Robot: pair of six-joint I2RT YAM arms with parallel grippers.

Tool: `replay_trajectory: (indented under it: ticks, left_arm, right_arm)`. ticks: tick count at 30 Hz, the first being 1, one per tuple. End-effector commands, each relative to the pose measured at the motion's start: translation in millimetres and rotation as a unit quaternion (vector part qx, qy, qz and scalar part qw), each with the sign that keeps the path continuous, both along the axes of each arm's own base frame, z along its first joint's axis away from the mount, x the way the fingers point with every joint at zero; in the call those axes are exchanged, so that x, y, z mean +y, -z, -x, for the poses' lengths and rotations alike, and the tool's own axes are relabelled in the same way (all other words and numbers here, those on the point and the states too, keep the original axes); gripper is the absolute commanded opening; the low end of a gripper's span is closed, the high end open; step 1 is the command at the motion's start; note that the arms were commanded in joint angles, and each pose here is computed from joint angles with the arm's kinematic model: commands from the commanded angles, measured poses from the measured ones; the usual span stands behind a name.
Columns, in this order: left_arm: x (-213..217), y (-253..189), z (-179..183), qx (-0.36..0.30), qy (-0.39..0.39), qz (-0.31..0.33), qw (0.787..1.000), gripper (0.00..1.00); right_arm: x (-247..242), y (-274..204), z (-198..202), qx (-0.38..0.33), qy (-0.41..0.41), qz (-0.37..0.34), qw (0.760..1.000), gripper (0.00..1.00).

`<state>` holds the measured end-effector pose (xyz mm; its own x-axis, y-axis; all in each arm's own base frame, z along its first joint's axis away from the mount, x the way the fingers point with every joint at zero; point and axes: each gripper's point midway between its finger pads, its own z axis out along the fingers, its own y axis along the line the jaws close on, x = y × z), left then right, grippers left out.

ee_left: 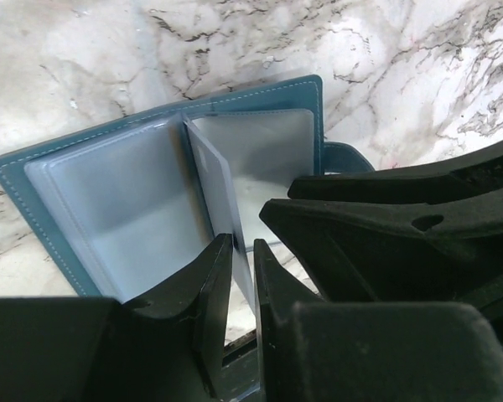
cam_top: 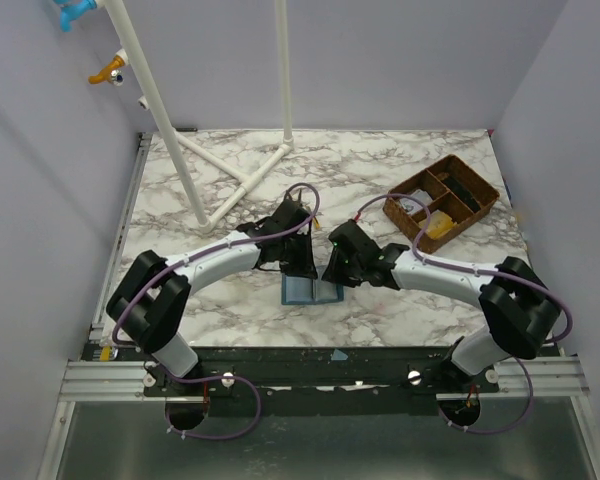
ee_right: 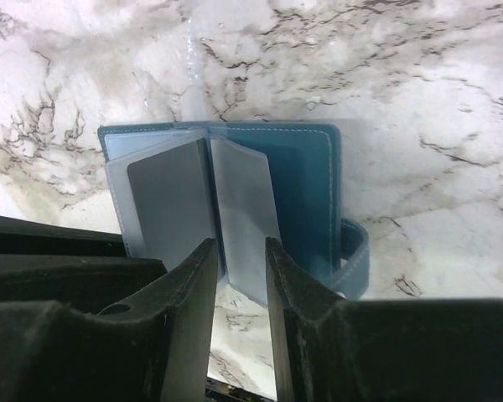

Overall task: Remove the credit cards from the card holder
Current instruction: Open the card holder at the center of the board.

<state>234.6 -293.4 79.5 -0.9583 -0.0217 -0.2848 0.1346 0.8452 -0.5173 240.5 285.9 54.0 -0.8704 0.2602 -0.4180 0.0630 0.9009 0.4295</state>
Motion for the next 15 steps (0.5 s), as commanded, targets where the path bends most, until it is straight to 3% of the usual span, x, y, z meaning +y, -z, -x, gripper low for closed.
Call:
replay_trajectory:
  ticks: [1, 10, 15]
  left_arm:
    - [-19, -9, 0, 0.0, 0.017, 0.019, 1.0, 0.21]
    - [-39, -5, 1, 0.01, 0.033, 0.027, 0.999, 0.29]
    - [-46, -1, 1, 0.017, 0.039, 0.032, 0.999, 0.39]
  right_arm:
    - [-20, -15, -4, -0.021, 0.036, 0.021, 0.999, 0.35]
    - [-45, -34, 2, -0.04, 0.068, 0.03, 0.996, 0.38]
    - [-53, -42, 2, -0.049, 0.074, 0.036, 0.995, 0.39]
